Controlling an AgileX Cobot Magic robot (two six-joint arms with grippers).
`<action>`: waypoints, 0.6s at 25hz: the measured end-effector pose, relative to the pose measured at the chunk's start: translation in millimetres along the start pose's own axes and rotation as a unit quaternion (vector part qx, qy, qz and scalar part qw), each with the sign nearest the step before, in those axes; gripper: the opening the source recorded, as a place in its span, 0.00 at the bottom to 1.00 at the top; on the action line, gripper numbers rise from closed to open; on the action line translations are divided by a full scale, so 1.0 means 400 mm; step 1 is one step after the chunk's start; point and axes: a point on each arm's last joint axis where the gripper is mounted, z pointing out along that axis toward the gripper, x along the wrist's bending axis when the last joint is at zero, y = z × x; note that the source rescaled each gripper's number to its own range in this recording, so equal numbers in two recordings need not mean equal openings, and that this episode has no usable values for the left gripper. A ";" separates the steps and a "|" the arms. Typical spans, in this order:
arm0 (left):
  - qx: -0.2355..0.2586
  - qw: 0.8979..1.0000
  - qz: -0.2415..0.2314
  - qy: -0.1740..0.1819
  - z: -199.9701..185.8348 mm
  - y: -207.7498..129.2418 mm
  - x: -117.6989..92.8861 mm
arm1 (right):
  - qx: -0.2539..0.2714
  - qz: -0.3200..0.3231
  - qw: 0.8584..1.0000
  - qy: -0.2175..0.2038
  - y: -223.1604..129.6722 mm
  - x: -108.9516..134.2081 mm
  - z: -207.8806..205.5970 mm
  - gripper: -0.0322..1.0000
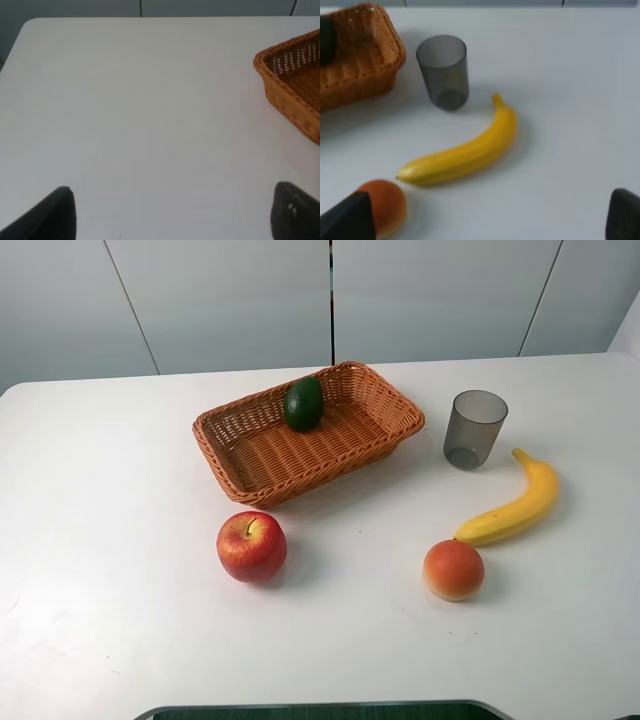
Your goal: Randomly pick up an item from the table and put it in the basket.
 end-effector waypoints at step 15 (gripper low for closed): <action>0.000 1.000 0.000 0.000 0.000 0.000 0.000 | -0.014 -0.003 1.000 0.007 -0.001 0.003 -0.002 0.99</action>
